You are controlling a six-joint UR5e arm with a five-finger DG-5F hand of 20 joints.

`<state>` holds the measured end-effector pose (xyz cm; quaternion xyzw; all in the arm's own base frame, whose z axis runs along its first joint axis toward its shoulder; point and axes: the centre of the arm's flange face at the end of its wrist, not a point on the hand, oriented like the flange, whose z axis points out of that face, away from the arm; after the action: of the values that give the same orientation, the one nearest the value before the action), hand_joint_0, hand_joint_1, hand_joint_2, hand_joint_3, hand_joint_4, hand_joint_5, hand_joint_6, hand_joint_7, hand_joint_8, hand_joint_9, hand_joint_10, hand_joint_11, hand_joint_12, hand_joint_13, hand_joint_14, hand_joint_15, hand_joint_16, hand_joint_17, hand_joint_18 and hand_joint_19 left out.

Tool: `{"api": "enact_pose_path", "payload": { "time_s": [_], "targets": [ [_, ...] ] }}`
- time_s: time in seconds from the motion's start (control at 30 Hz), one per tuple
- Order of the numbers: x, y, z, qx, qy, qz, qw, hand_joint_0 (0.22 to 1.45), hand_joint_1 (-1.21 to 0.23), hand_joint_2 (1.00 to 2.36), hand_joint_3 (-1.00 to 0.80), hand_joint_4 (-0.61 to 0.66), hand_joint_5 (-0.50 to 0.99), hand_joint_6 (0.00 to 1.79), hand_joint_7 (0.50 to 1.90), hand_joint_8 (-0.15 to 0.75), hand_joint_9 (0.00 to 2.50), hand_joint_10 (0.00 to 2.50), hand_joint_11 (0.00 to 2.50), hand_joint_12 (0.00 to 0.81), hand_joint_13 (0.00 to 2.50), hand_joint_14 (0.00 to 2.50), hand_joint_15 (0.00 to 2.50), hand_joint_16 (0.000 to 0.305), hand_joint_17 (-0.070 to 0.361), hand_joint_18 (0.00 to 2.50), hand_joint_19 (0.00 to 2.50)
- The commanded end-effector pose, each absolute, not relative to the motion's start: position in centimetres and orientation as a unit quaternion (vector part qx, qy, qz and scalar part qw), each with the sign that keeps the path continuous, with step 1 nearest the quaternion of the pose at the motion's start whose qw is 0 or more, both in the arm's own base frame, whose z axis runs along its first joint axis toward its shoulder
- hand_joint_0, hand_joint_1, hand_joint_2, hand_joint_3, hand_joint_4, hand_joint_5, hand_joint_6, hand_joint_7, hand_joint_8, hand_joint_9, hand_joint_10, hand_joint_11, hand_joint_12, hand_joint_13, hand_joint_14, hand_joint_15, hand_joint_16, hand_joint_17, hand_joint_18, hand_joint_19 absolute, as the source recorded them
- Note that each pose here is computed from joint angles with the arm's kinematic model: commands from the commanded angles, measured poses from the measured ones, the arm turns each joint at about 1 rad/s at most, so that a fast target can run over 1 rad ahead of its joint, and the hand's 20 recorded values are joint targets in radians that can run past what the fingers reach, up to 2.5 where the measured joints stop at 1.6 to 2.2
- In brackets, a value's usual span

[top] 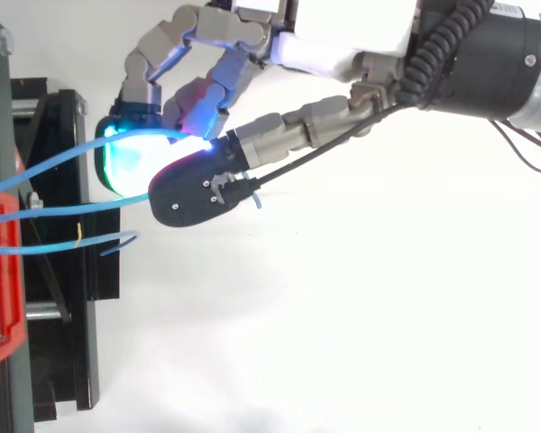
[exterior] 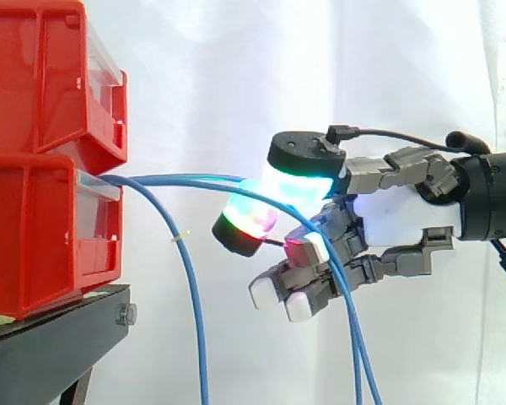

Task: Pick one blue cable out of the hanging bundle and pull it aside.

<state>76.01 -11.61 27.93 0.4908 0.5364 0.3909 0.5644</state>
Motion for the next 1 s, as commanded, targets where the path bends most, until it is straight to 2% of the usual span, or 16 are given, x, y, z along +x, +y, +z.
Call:
{"api": "enact_pose_path", "payload": {
  "time_s": [0.0, 0.17, 0.27, 0.4, 0.47, 0.5, 0.57, 0.63, 0.77, 0.83, 0.97],
  "targets": [
    [75.74, -11.64, 27.84, 0.494, 0.543, 0.386, 0.559, 0.64, -0.8, 1.02, -0.15, -0.09, -0.12, 0.96, 0.89, 0.231, 1.11, 0.02, 0.92, 0.237, 0.77, 0.02, 0.47, 0.039, 0.088, 0.66, 0.52],
    [75.72, -11.64, 27.87, 0.494, 0.544, 0.385, 0.558, 0.69, -0.84, 1.02, -0.18, -0.15, -0.14, 0.97, 0.93, 0.216, 1.09, 0.02, 0.92, 0.232, 0.76, 0.02, 0.47, 0.039, 0.088, 0.67, 0.49],
    [75.69, -11.64, 27.8, 0.495, 0.544, 0.385, 0.558, 0.73, -0.87, 1.02, -0.27, -0.18, -0.14, 0.97, 0.9, 0.195, 1.07, 0.02, 0.92, 0.226, 0.74, 0.02, 0.45, 0.039, 0.087, 0.66, 0.48],
    [75.66, -11.76, 27.78, 0.495, 0.544, 0.384, 0.558, 0.79, -0.91, 1.0, -0.45, -0.24, -0.14, 0.96, 1.0, 0.184, 1.07, 0.02, 0.91, 0.215, 0.74, 0.02, 0.45, 0.036, 0.082, 0.65, 0.47],
    [75.66, -11.76, 27.78, 0.495, 0.544, 0.384, 0.558, 0.81, -0.92, 1.0, -0.46, -0.28, -0.13, 0.96, 1.06, 0.174, 1.07, 0.02, 0.91, 0.214, 0.74, 0.02, 0.45, 0.036, 0.08, 0.64, 0.46],
    [75.69, -11.75, 27.86, 0.495, 0.544, 0.384, 0.558, 0.82, -0.92, 1.0, -0.46, -0.29, -0.13, 0.96, 1.15, 0.17, 1.07, 0.02, 0.9, 0.21, 0.75, 0.02, 0.45, 0.035, 0.078, 0.65, 0.47],
    [75.67, -11.87, 27.86, 0.496, 0.543, 0.384, 0.558, 0.83, -0.91, 1.0, -0.48, -0.32, -0.13, 0.97, 1.13, 0.169, 1.07, 0.02, 0.89, 0.208, 0.75, 0.02, 0.45, 0.034, 0.077, 0.64, 0.47],
    [75.62, -11.99, 27.78, 0.496, 0.543, 0.383, 0.558, 0.8, -0.92, 1.0, -0.5, -0.3, -0.14, 0.97, 1.01, 0.168, 1.07, 0.02, 0.89, 0.207, 0.75, 0.02, 0.45, 0.034, 0.076, 0.66, 0.45],
    [75.65, -11.99, 27.86, 0.496, 0.543, 0.384, 0.559, 0.73, -0.96, 1.0, -0.5, -0.19, -0.13, 0.96, 0.91, 0.167, 1.07, 0.02, 0.9, 0.207, 0.75, 0.02, 0.44, 0.034, 0.076, 0.67, 0.43],
    [75.63, -11.99, 27.97, 0.496, 0.542, 0.384, 0.559, 0.65, -1.02, 1.0, -0.5, -0.12, -0.12, 0.95, 0.83, 0.166, 1.07, 0.02, 0.89, 0.208, 0.75, 0.02, 0.45, 0.034, 0.078, 0.66, 0.44],
    [75.64, -11.99, 27.8, 0.497, 0.542, 0.384, 0.558, 0.55, -1.06, 1.0, -0.5, -0.06, -0.12, 0.94, 0.82, 0.174, 1.06, 0.02, 0.89, 0.219, 0.75, 0.02, 0.46, 0.038, 0.085, 0.65, 0.44]
  ]
}}
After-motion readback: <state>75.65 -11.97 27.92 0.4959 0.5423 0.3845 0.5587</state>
